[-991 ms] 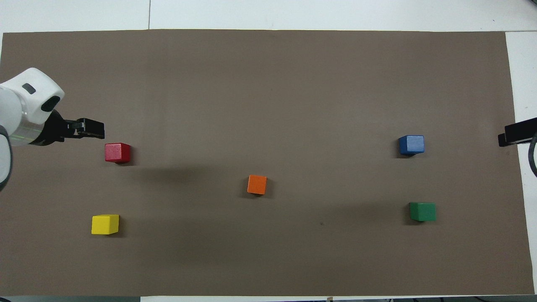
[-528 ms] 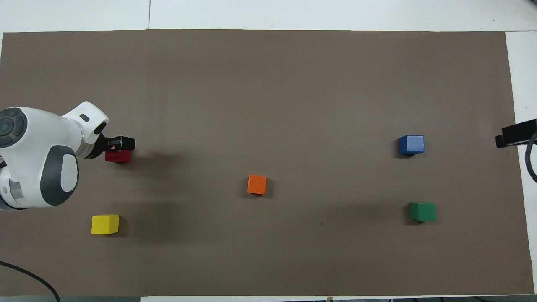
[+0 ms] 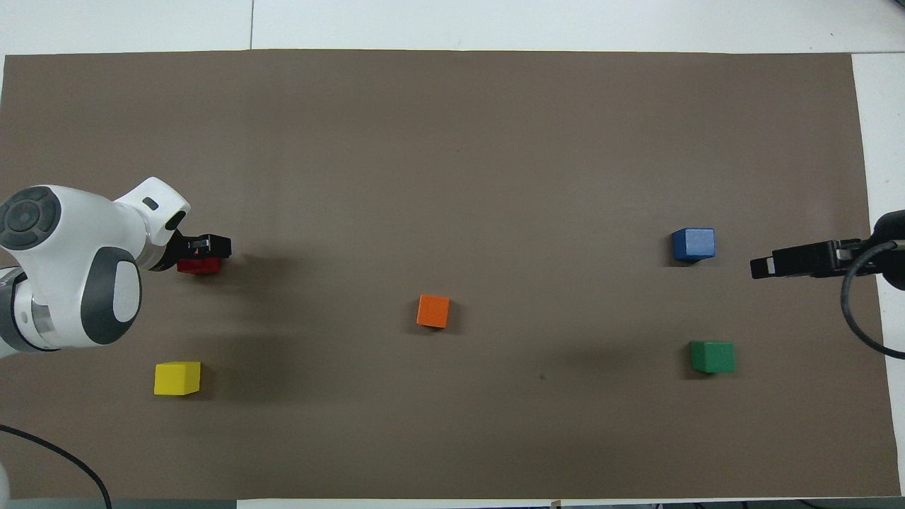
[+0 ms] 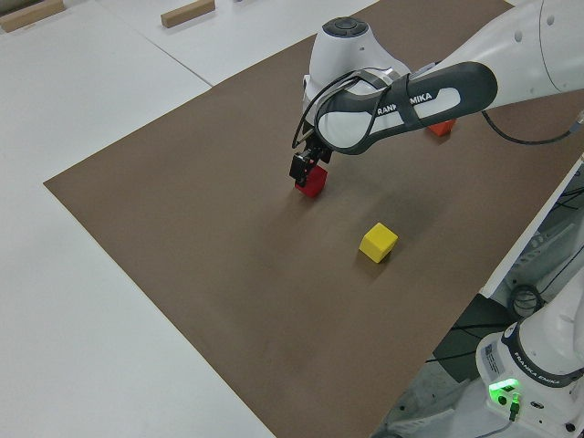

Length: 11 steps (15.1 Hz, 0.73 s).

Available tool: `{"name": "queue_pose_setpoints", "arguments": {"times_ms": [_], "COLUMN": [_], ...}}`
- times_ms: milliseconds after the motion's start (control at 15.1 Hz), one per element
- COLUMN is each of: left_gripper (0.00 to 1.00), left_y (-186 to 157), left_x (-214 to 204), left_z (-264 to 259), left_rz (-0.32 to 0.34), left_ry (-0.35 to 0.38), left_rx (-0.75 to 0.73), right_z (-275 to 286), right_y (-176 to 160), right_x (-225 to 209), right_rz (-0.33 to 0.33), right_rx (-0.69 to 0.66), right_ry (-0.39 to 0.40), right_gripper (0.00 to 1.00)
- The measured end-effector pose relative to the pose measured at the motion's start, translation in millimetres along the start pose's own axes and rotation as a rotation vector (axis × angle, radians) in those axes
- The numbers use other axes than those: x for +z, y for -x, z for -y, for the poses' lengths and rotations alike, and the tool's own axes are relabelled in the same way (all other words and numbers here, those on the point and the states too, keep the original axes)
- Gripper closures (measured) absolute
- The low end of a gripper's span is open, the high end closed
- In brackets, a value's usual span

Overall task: Transfer red block to right arm and stack on blue block
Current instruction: 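Grasp the red cube with the left gripper while the right gripper advances, then lift the red cube with the left gripper toward the approaching right gripper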

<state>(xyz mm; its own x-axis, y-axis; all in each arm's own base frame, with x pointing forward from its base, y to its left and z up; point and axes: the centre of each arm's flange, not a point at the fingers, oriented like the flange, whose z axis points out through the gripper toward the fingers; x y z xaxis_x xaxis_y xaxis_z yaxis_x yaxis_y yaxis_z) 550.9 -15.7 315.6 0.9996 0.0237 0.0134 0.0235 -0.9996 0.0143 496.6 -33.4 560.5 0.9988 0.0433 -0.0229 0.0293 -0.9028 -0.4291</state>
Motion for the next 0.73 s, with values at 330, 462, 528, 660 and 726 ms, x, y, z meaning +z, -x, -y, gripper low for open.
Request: {"name": "queue_pose_setpoints", "arguments": {"times_ms": [330,462,528,660,726], "left_gripper": [0.45,0.45,0.45,0.45,0.45], "left_y": [-3,-13,-21,-32,-33], "left_x": [-2,-23,-43,-92,-119], "left_z": [-1,-7,-12,-31,-46], "left_rz": [0.014,0.049,0.075,0.135,0.157], "left_ry": [0.0,0.012,0.03,0.083,0.102], "left_rx": [-0.064,-0.131,-0.179,-0.261,-0.294], "right_z": [-55,-67,-64,-51,-42], "right_y": [20,27,27,24,22], "right_x": [49,78,88,104,111], "right_rz": [-0.047,-0.036,-0.025,-0.02,-0.03], "right_rx": [-0.108,-0.113,-0.11,-0.101,-0.101], "right_ry": [-0.394,-0.543,-0.61,-0.745,-0.807], "right_gripper": [0.0,0.0,0.0,0.0,0.0]}}
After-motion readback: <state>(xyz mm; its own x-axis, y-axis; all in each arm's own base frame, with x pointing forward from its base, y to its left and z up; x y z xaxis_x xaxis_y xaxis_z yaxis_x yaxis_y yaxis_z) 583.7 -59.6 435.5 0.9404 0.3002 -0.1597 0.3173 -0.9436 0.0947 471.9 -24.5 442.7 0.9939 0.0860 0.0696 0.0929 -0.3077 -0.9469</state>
